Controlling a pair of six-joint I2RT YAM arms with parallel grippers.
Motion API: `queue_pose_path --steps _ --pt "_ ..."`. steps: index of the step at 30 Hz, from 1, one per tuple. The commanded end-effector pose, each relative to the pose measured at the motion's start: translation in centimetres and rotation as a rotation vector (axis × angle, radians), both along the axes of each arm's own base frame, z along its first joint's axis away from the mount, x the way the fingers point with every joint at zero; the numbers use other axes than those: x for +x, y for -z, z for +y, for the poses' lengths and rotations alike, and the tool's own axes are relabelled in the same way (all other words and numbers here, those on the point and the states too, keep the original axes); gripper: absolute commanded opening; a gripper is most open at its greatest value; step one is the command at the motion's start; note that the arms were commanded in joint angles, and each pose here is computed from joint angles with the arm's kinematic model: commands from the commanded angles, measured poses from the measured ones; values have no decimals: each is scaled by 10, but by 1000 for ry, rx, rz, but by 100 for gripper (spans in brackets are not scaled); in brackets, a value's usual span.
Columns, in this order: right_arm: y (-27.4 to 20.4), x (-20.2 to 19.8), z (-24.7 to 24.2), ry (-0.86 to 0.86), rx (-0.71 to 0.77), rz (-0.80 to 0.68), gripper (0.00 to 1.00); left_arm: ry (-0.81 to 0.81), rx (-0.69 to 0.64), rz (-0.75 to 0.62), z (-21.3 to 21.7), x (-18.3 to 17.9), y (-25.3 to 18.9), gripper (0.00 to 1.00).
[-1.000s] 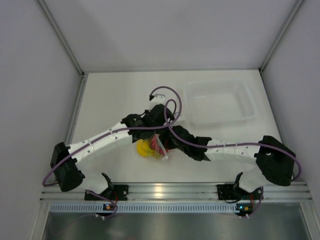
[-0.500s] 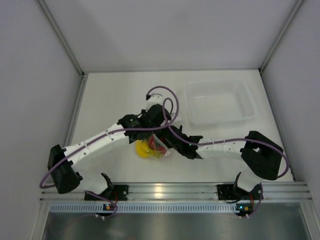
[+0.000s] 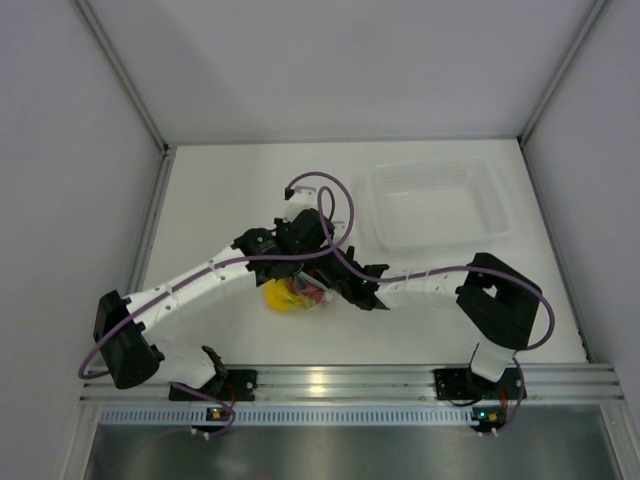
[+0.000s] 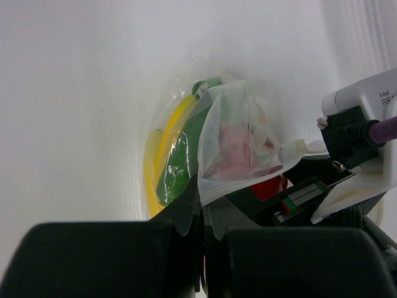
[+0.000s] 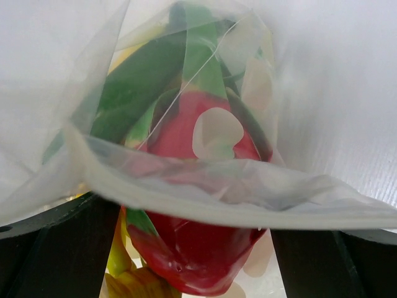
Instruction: Open the zip-top bag and remove the fake food
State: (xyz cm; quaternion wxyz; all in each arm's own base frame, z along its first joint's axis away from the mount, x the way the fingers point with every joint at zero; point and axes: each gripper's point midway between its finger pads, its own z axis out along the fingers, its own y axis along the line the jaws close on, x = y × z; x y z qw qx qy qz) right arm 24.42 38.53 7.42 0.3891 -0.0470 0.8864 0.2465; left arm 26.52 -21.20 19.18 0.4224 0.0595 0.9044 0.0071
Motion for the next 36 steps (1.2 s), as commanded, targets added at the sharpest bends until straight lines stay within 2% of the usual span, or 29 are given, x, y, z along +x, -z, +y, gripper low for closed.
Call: queue_pose_path --steps 1,5,11,12,13,16,19,22,25,32,34,36 --pt "43 -32 20 -205 -90 91 93 163 -422 -40 -93 -5 -44 0" --pt "49 -31 18 -187 -95 97 93 157 -414 -38 -90 -4 -41 0" --pt "55 -27 8 -153 -158 98 85 141 -387 -31 -84 -3 -31 0" --pt "54 -22 7 -135 -168 85 82 135 -380 -33 -83 -2 -29 0" --pt "54 -22 6 -145 -175 79 74 128 -376 -33 -81 -1 -27 0" --pt "45 -21 5 -151 -166 60 42 109 -358 -24 -75 -1 -17 0" --pt "27 -20 3 -154 -142 24 30 97 -345 -14 -73 -1 -8 0" --pt "9 -18 0 -156 -128 -13 20 89 -337 -15 -71 0 -6 0" --pt "-5 -19 -4 -157 -113 -38 14 77 -329 -24 -68 2 -6 0" --pt "-25 -23 -14 -168 -103 -65 8 83 -311 -29 -66 2 -4 0" --pt "-34 -23 -16 -173 -96 -82 0 97 -308 -15 -69 1 -1 0" --pt "-38 -23 -19 -171 -99 -89 0 106 -304 -10 -72 1 1 0"
